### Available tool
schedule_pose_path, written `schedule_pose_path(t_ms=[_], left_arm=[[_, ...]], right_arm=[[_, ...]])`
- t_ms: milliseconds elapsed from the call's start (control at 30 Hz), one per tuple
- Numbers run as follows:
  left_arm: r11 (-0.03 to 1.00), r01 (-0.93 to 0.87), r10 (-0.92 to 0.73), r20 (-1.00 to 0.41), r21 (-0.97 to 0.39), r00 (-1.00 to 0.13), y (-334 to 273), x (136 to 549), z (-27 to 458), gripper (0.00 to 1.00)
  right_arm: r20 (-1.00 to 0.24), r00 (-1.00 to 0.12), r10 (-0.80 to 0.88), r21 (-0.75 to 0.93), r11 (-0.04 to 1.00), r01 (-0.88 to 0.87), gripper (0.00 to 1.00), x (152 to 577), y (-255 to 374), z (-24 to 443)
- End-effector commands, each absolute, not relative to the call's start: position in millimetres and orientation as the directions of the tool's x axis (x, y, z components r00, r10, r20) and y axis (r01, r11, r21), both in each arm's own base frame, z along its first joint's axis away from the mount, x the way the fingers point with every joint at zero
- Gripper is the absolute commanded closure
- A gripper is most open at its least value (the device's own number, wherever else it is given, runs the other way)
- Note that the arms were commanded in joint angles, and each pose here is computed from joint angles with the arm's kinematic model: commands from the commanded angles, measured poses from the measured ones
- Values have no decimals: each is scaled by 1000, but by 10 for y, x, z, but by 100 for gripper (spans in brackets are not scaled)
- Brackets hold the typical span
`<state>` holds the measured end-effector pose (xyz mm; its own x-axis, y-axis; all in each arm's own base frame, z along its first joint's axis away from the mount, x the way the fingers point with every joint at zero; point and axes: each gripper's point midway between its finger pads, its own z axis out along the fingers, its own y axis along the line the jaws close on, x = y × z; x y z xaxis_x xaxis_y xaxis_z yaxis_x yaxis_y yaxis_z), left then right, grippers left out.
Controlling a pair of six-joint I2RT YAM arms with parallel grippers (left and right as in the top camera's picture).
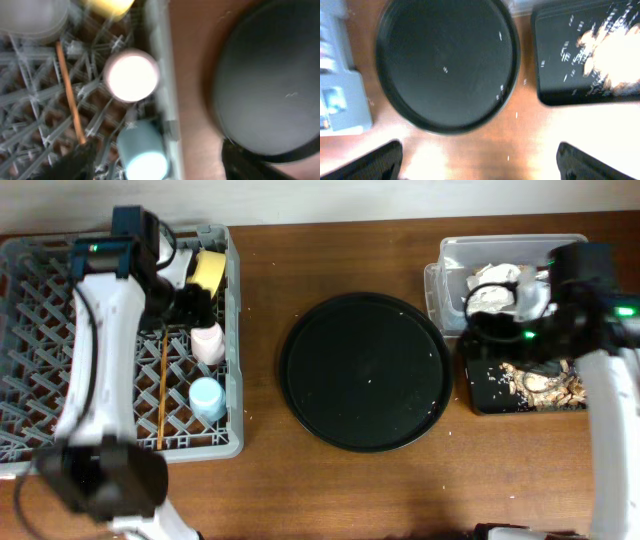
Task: Sort waste into correct bins and load items into the dishwasher rack
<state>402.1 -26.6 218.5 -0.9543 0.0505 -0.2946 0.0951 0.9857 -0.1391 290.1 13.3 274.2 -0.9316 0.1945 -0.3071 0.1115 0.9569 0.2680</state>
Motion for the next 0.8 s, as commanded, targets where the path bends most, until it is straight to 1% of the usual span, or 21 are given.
schedule_pose_path(t_ms=[0,100,167,200,333,400,433,467,533,600,633,700,733,767], left_arm=[[967,219,108,-564,-133,-819,-649,3827,3126,0],[957,264,132,-638,-117,-759,-780,3775,3372,0],[957,265,132,-638,-117,-759,-781,3772,3374,0],[957,265,132,-638,-117,-759,-781,3773,3373,0],[957,265,132,-638,-117,-759,-781,3773,3373,0],[957,265,132,-638,-117,-759,-781,3773,3373,0],[957,265,132,-638,-117,-759,-781,3773,3373,0],[957,265,132,-638,-117,-759,-781,3773,3373,0],[957,265,132,-638,-117,-759,-781,3773,3373,1],[957,265,132,-638,-117,-759,-781,3773,3373,0],[957,265,132,-638,-117,-759,-781,3773,3373,0],[957,265,132,-638,-117,-759,-781,3773,3373,0],[957,265,132,-638,-117,-759,-781,3773,3373,0],[957,265,132,-638,-117,-759,-781,3773,3373,0]], right_arm=[[-459,-876,148,205,977,58,1,2633,72,3366],[-584,-799,144,194,980,35,2,2250,103,3811],[-655,-743,138,193,981,12,2,2005,143,3994],[-710,-692,133,195,981,-12,2,1898,178,4128],[-774,-621,124,200,978,-55,1,1576,262,4282],[-773,-623,119,192,980,-52,2,1498,258,4264],[-773,-623,120,169,985,-19,2,1475,192,4246],[-773,-623,119,153,988,0,2,1479,150,4238],[-773,-631,64,111,993,-35,2,1498,150,4202],[-784,-619,41,92,994,-51,2,1668,133,4173],[-812,-584,5,60,995,-75,2,1804,121,4192],[-873,-481,-82,-15,990,-141,1,2121,149,4181],[-896,-427,-123,-51,983,-177,1,2265,198,4091],[-919,-359,-164,-86,971,-223,2,2406,292,3894]])
